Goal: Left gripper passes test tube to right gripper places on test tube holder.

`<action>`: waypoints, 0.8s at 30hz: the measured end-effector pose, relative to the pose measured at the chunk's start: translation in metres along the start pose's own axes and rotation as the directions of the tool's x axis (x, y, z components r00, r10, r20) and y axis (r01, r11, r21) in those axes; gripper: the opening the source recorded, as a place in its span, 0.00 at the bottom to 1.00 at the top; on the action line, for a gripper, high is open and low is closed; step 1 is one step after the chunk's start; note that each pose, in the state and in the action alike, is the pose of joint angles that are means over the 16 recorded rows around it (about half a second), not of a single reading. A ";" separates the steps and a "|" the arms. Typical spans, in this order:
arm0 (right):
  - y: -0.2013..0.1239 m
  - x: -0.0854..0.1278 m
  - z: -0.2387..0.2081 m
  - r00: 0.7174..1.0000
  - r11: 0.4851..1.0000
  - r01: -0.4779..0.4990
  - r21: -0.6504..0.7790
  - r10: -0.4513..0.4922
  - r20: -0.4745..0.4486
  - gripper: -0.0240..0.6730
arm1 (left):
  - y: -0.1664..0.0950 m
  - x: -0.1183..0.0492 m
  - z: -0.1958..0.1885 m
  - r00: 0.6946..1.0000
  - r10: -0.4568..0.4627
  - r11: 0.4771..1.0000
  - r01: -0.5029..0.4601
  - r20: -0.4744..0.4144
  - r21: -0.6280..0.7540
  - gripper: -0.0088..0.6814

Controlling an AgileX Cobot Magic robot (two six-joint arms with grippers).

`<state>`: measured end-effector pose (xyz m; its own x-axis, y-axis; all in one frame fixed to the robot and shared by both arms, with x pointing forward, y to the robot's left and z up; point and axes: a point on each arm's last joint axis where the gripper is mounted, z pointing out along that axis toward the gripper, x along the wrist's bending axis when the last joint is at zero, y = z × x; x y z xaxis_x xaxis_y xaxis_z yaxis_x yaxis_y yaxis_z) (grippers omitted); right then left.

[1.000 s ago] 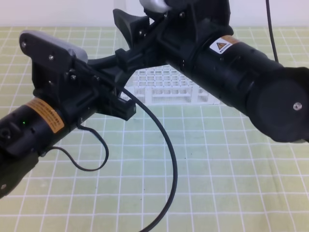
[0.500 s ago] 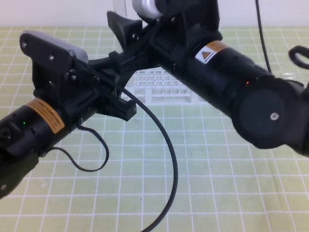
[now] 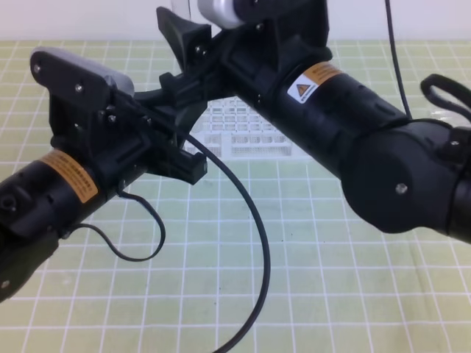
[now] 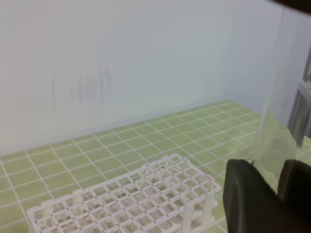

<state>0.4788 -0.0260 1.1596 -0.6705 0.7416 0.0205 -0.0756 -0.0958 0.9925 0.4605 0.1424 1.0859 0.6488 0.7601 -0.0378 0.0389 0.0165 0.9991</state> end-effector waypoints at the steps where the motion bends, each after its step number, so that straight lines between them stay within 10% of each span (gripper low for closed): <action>1: 0.000 0.000 0.001 1.000 1.000 0.001 0.000 -0.001 -0.001 0.57 | 0.000 0.000 0.000 1.000 0.000 1.000 0.000 0.000 0.001 0.11; 24: -0.005 0.002 0.008 1.000 1.000 0.008 0.018 -0.007 -0.013 0.45 | 0.000 0.000 0.000 1.000 0.005 1.000 -0.005 0.002 0.000 0.04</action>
<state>0.4837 -0.0182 1.1555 -0.6796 0.7335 0.0115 -0.0675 -0.0781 0.9947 0.4602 0.1424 1.0861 0.6506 0.7587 -0.0328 0.0355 0.0128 0.9993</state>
